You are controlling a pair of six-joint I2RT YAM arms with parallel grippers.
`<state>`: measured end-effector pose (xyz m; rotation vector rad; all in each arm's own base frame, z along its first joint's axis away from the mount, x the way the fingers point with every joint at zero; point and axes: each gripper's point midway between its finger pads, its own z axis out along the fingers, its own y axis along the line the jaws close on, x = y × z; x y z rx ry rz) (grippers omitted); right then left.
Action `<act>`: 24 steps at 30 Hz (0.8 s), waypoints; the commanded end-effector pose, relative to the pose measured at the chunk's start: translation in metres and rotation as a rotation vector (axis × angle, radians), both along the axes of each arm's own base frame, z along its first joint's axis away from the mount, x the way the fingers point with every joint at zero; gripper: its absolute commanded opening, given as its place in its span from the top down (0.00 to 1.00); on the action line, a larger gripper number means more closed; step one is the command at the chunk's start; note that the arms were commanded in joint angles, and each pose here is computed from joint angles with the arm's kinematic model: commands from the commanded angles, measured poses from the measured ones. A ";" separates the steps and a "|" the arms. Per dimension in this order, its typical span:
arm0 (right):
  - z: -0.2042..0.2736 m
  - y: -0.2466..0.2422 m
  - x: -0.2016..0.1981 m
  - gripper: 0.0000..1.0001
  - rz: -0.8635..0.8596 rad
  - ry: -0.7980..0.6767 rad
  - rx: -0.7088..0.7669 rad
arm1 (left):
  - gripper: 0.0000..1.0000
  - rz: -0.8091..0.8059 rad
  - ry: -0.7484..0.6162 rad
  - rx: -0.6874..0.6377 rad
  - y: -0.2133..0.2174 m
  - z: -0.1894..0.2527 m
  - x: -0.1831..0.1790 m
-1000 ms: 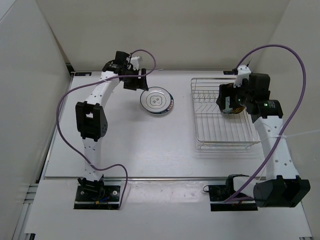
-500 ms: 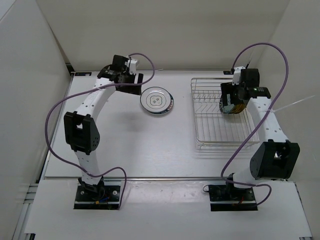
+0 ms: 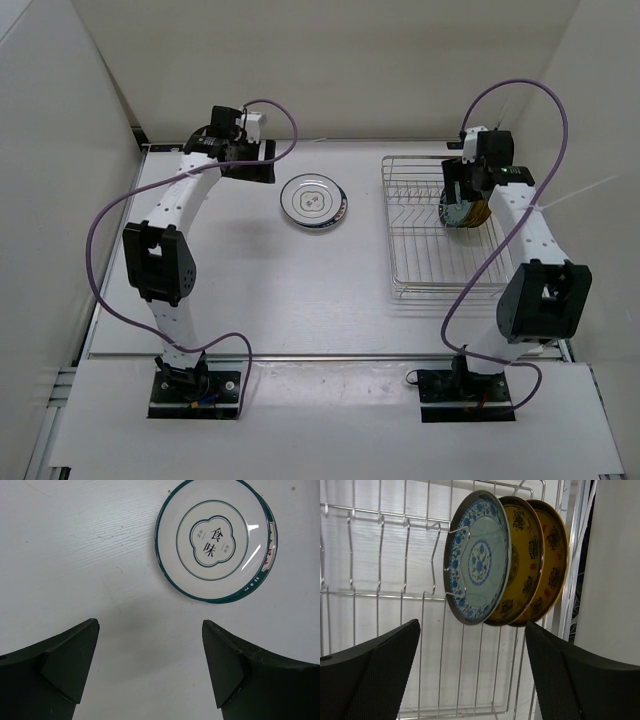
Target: Unload the plates from the dish rack
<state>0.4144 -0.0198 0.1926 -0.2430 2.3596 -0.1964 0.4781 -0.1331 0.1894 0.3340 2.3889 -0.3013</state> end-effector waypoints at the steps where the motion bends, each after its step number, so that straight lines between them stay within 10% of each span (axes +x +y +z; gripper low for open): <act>1: 0.010 -0.011 0.025 0.12 -0.014 -0.054 -0.025 | 0.05 -0.020 -0.063 -0.024 -0.003 0.032 -0.012; 24: -0.026 -0.009 0.057 0.38 -0.004 0.051 0.012 | 0.04 0.010 -0.112 -0.031 0.026 0.057 -0.027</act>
